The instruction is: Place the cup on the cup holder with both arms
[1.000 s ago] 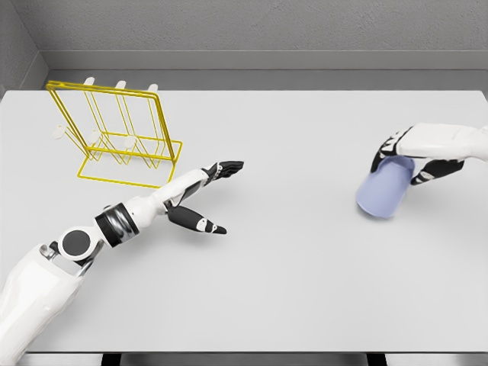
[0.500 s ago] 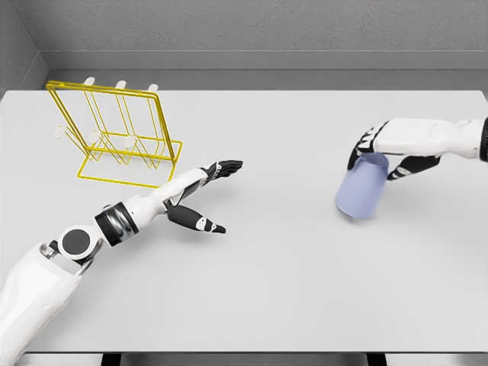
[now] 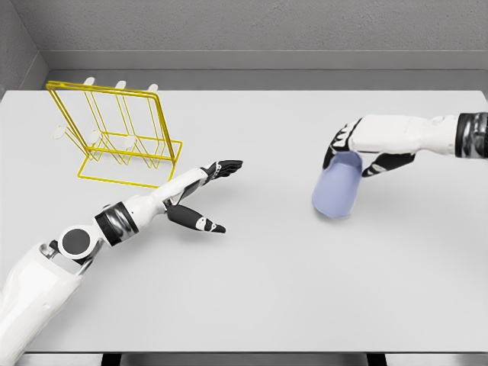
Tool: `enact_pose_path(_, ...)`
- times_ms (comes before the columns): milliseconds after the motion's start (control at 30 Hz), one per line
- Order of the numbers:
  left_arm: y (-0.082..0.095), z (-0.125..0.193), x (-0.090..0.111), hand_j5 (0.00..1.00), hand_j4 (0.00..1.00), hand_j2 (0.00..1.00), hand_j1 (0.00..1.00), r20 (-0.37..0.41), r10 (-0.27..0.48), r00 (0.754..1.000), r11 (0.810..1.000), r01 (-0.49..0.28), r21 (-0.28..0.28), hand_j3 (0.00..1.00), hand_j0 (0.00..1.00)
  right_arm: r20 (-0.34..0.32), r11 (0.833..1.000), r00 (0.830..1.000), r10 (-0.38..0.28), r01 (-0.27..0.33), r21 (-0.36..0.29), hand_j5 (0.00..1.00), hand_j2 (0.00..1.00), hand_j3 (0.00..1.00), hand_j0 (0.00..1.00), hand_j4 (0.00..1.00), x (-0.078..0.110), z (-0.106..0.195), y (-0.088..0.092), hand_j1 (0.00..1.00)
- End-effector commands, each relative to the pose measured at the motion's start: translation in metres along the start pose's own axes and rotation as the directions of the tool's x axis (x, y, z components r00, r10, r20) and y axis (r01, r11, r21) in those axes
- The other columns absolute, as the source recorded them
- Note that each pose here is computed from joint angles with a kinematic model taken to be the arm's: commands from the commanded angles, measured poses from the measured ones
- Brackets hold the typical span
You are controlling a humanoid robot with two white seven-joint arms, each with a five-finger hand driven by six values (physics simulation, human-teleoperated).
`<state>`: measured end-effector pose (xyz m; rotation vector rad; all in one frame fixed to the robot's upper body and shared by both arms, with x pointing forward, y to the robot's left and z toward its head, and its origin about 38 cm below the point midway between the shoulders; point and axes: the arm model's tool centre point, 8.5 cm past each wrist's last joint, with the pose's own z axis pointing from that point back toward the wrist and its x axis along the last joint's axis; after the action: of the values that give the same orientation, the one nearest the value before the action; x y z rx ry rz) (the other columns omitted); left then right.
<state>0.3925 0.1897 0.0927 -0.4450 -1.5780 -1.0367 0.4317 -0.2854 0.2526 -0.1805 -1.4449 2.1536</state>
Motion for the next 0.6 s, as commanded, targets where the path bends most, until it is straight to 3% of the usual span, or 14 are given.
enact_pose_path(0,0.0,0.0,0.0,1.0,1.0,1.0,1.0,0.002,0.005,1.0,1.0,-0.005,0.002,1.0,1.0,0.016,1.0,1.0,-0.004,0.004,-0.009,0.66,0.66,0.66,0.66,0.66,0.003,-0.005,-0.001,0.66)
enact_pose_path(567,0.003,0.0,0.0,1.0,1.0,1.0,1.0,-0.002,0.003,1.0,1.0,-0.003,0.003,1.0,1.0,0.088,0.999,0.996,0.006,-0.003,-0.038,0.66,0.66,0.66,0.66,0.66,0.017,-0.034,-0.01,0.66)
